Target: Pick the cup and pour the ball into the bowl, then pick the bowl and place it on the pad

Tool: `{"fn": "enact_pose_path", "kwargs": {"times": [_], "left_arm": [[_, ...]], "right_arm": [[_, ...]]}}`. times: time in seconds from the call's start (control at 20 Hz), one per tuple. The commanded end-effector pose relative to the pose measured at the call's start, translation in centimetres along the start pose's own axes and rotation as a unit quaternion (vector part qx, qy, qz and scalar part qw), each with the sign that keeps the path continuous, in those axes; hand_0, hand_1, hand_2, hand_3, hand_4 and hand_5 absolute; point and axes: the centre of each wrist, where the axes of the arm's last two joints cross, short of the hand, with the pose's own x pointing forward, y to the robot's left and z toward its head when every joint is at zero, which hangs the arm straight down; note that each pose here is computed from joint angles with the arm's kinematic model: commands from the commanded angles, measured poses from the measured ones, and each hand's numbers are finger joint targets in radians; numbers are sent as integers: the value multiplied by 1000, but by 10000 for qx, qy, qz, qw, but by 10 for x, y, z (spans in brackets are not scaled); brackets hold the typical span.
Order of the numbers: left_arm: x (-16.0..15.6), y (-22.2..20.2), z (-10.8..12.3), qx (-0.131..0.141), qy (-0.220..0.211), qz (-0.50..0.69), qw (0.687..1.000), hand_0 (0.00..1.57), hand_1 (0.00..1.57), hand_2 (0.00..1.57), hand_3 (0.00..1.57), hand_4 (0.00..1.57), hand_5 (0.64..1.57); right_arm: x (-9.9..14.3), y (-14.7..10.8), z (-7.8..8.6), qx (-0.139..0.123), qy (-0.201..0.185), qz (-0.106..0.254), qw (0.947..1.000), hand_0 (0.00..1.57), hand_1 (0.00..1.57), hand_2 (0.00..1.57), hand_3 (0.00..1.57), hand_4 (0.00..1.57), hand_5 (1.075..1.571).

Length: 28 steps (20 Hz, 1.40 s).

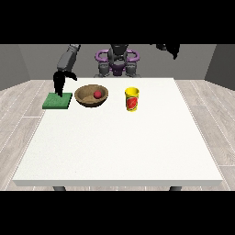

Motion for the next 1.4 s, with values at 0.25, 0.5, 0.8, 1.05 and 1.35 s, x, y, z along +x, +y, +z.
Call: {"fn": "enact_pose_path", "kwargs": {"times": [0.25, 0.5, 0.8, 1.05, 1.35], "left_arm": [[36, 140, -3, -283, -646, 537, 9961, 0, 0, 0, 0, 312, 1508], [34, 199, 12, -12, -304, 535, 9981, 0, 0, 0, 0, 281, 1510], [54, 219, 21, 110, -527, 417, 9977, 0, 0, 0, 0, 245, 1503], [75, 240, 18, 290, -688, 390, 9965, 0, 0, 0, 0, 224, 1494], [78, 243, 25, 141, -680, 401, 9968, 0, 0, 0, 0, 253, 1515]], "right_arm": [[-19, 30, -15, -88, -398, -315, 9987, 0, 0, 0, 0, 0, 1568], [-36, 47, -21, 27, 5, -222, 9997, 0, 0, 0, 0, 0, 1568], [-60, 54, -22, 135, -85, -337, 9993, 0, 0, 0, 0, 0, 1570], [-53, 98, -41, 284, -24, -344, 9990, 0, 0, 0, 0, 0, 1569], [-84, 64, -10, -506, 872, -25, 9949, 1571, 1571, 1571, 1507, 791, 1427]]}}
